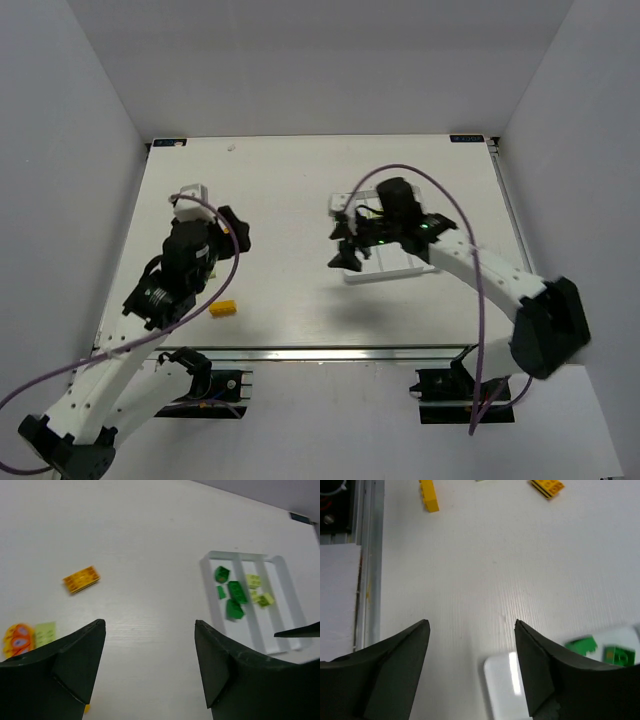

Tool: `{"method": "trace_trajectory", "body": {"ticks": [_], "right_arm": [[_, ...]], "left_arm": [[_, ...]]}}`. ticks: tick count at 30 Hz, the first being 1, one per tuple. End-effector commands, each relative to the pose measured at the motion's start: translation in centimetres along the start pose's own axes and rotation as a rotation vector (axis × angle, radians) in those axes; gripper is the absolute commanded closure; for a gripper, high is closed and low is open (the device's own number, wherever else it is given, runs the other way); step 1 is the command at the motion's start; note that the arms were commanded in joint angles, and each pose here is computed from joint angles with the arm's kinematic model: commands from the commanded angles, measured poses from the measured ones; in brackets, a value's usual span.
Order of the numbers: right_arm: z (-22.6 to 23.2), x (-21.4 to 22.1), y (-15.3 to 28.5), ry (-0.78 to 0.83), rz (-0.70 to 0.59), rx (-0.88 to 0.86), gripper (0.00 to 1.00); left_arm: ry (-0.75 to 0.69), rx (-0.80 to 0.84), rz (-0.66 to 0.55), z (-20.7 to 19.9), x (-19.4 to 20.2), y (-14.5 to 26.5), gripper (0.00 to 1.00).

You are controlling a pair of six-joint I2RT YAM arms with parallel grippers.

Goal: Sort the legos into containers by color

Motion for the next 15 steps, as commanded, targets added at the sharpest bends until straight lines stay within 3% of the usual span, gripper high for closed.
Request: {"method": "trace_trajectory", "body": {"ticks": [1, 3, 4, 6, 8, 9, 11, 15], "right_arm": [[-1.0, 0.5, -5.7, 0.156, 0.17, 0.006, 0.24], [-0.9, 2.2, -10.3, 0.159, 0.259, -0.038, 0.11], [-2.0, -0.5, -11.9, 0.182, 0.218, -0.021, 0.11], [-2.8, 0.8, -16.0, 0.144, 0.269, -0.052, 0.11], [-3.2, -2.4, -18.3, 0.17, 0.232, -0.078, 0.11], [-3.2, -1.0, -20.3, 0.143, 0.255, -0.1, 0.11], [-3.5, -3.2, -22.4, 0.171, 0.203, -0.1, 0.11], [-3.7, -2.3, -27.0, 0.185, 0.19, -0.11, 0.11]], "left_arm": [[-0.044, -0.252, 0.058, 5.9, 3.8, 2.2, 0.18], [-0.028, -0.33, -0.026, 8.0, 3.1, 3.9, 0.18], [-0.014, -0.331, -0.053, 8.3, 3.1, 4.5, 0.18], [0.034, -0.338, -0.156, 9.0, 1.1, 6.4, 0.18], [0.064, -0.368, -0.205, 9.9, 0.8, 7.3, 0.17], [0.091, -0.371, -0.239, 10.3, 0.5, 8.1, 0.17], [0.123, -0.379, -0.267, 10.7, 0.1, 9.0, 0.18], [0.177, -0.42, -0.332, 12.0, -0.6, 10.7, 0.18]]}}
Point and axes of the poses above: each gripper's point midway between its finger pads, its own y axis back along the fingers, its own z axis along the line the jaws close on, x = y × z, the point moved 1 cm from there along y, back along the fingers, and after that the axes turned 6 degrees about -y, right-handed, at the moved point
